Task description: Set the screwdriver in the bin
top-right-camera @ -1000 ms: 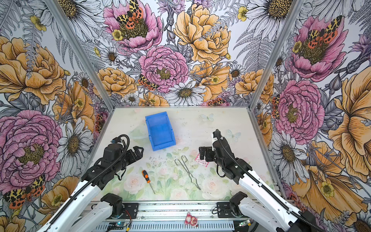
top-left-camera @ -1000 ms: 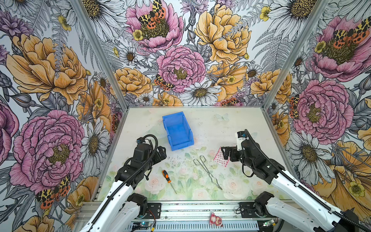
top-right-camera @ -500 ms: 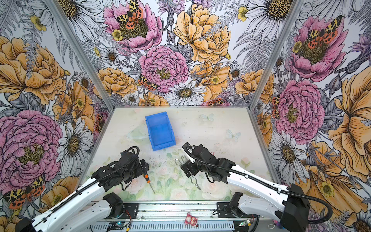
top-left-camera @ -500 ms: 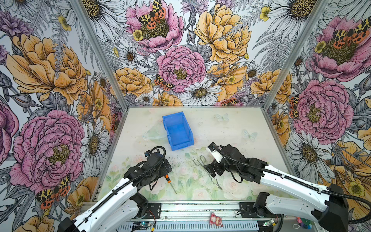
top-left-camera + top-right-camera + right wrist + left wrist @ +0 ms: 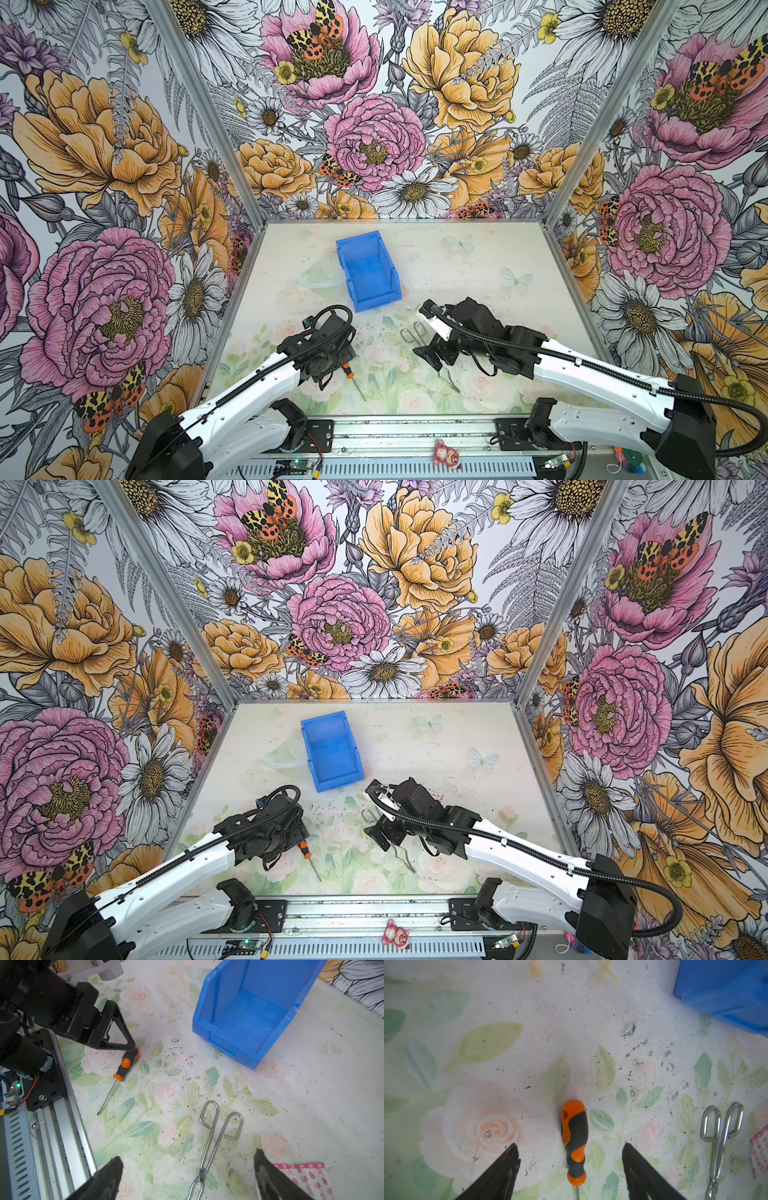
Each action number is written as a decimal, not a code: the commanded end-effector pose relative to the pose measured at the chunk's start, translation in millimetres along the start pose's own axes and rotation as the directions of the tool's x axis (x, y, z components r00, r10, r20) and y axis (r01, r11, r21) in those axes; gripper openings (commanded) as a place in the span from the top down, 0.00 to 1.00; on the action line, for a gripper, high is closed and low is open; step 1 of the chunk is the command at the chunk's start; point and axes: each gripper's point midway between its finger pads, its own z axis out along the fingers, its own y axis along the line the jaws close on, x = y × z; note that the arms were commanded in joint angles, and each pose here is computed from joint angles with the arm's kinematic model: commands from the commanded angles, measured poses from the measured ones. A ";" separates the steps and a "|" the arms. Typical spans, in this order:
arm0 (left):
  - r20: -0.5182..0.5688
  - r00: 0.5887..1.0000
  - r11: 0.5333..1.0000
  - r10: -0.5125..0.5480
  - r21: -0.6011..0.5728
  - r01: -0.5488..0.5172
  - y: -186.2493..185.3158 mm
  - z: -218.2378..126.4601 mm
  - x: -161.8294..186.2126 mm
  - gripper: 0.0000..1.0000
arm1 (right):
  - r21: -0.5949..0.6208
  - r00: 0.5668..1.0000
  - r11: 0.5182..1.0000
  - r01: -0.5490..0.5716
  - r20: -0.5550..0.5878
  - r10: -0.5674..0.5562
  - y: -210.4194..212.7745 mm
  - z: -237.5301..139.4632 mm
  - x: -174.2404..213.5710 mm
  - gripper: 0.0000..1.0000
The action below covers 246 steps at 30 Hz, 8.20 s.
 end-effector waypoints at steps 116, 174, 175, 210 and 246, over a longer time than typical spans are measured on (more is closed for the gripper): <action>0.168 0.953 0.963 0.253 0.051 -0.264 -246.3 77.8 -198.1 0.35 | 0.019 0.975 0.986 -0.168 0.149 0.163 -82.8 -14.2 -78.8 0.00; 0.559 0.827 0.970 -0.061 0.227 -0.082 8.8 -63.9 -149.0 0.01 | 0.554 0.673 0.390 -0.735 0.664 0.325 -164.2 -167.9 79.4 0.01; 0.566 0.823 0.971 -0.050 0.221 -0.093 8.8 -65.9 -149.6 0.01 | 0.564 0.671 0.371 -0.738 0.672 0.314 -165.9 -170.9 83.4 0.00; 0.780 0.576 0.940 0.244 -0.046 -0.338 12.9 -55.3 -202.5 0.01 | 0.730 0.851 0.447 -0.517 0.493 0.180 -268.3 -124.4 113.6 0.00; 0.870 0.442 0.929 0.217 -0.045 -0.367 -10.0 -3.9 -260.0 0.01 | 0.674 0.824 0.486 -0.556 0.523 0.217 -336.2 -71.3 123.5 0.00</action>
